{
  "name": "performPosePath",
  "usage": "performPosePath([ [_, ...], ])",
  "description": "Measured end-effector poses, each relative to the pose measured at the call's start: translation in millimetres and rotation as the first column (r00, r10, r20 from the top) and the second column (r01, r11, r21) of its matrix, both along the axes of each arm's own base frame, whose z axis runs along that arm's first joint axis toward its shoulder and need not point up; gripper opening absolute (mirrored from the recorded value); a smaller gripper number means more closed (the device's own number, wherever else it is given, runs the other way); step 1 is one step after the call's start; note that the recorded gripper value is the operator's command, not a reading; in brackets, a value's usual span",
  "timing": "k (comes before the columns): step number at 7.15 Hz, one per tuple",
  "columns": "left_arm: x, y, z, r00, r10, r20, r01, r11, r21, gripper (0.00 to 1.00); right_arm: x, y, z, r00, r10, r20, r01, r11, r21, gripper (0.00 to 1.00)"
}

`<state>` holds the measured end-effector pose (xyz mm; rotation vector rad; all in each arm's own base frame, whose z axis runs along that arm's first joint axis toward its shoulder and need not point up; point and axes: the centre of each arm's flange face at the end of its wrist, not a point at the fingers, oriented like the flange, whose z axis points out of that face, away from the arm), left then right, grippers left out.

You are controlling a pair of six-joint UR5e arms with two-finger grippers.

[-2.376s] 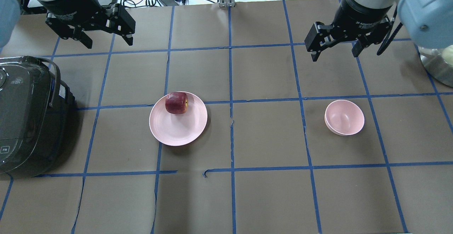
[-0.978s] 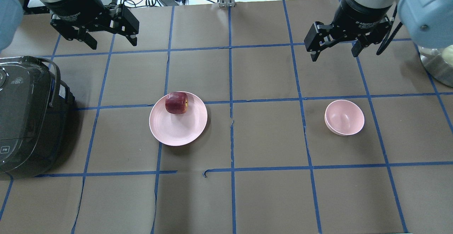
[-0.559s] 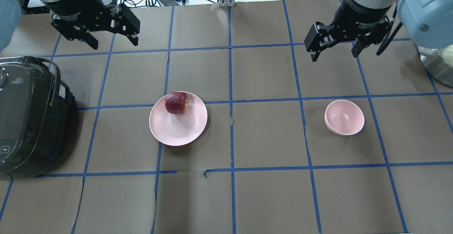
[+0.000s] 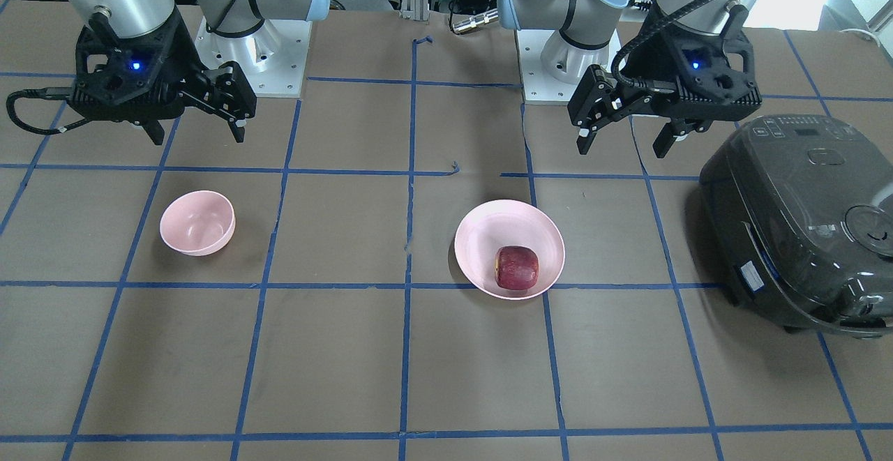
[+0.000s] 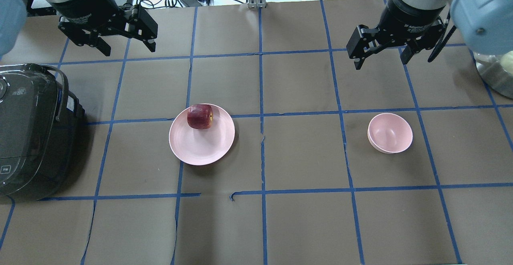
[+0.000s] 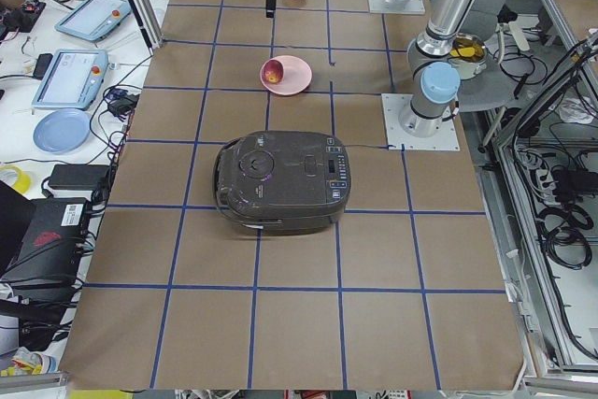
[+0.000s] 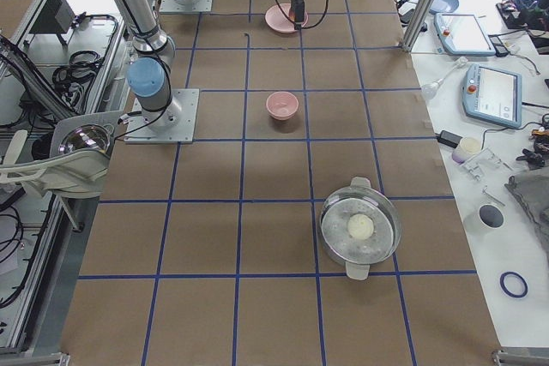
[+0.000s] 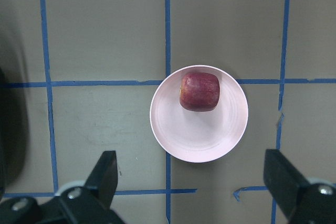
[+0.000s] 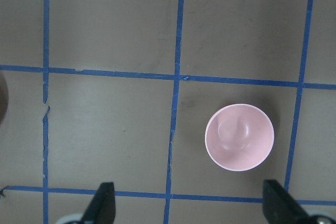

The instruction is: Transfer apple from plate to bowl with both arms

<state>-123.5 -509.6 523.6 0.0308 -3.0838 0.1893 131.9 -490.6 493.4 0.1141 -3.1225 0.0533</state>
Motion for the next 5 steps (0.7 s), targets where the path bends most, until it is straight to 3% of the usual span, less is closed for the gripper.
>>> performPosePath([
  [3,-2,-9,-17,1.000,-0.003,-0.007,0.004,1.000,0.022,1.00,-20,-14,-5,1.000,-0.024,0.000,0.024,0.999,-0.023,1.00],
  [4,-3,-18,-43,1.000,-0.003,-0.010,0.003,0.998,0.058,1.00,-46,-25,-13,0.999,-0.050,0.003,0.050,0.999,-0.023,1.00],
  [5,-4,-26,-79,1.000,0.001,-0.012,0.000,0.997,0.083,1.00,-83,-39,-26,1.000,-0.031,0.006,0.031,0.999,-0.011,1.00],
])
